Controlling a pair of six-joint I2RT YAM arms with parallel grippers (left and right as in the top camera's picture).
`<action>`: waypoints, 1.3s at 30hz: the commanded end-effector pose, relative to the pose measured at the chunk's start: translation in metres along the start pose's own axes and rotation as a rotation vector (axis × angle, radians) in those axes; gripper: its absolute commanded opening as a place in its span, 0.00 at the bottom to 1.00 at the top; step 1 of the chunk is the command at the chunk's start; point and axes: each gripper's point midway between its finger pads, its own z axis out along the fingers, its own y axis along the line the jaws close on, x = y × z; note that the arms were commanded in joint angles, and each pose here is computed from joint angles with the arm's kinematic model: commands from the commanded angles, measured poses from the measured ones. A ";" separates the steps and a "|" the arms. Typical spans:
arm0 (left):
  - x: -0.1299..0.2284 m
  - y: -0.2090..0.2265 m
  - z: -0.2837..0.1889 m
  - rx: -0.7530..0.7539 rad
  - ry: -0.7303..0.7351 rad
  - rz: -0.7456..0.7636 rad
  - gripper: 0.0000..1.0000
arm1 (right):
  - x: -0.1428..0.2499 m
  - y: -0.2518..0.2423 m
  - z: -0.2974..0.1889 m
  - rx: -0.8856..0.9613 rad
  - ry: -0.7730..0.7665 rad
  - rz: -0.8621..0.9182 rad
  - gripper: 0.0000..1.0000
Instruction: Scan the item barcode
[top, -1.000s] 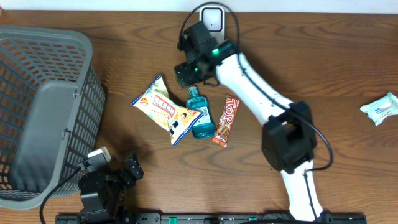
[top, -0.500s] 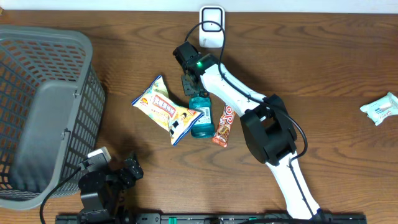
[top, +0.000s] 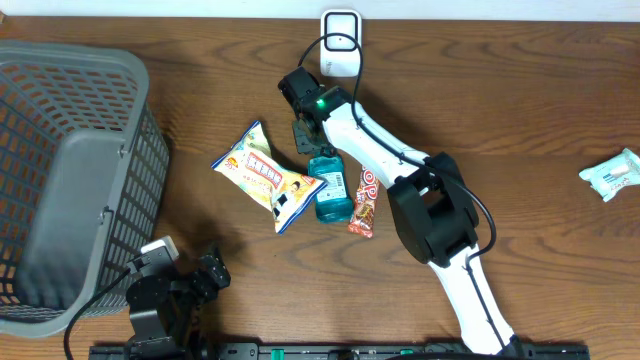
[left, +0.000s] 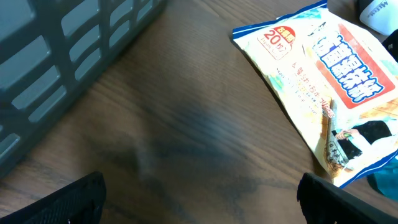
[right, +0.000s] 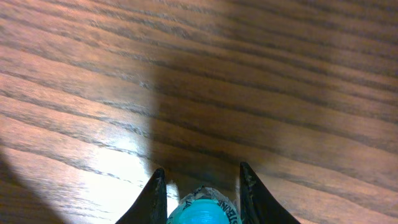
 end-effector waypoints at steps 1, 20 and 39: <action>-0.003 0.000 -0.002 -0.003 -0.013 0.008 0.98 | -0.030 0.004 -0.047 -0.036 -0.119 0.017 0.04; -0.003 0.000 -0.002 -0.003 -0.013 0.008 0.98 | -0.063 0.007 -0.116 -0.095 -0.280 0.042 0.06; -0.003 0.000 -0.002 -0.003 -0.013 0.008 0.98 | -0.080 0.004 -0.147 -0.039 -0.395 0.012 0.08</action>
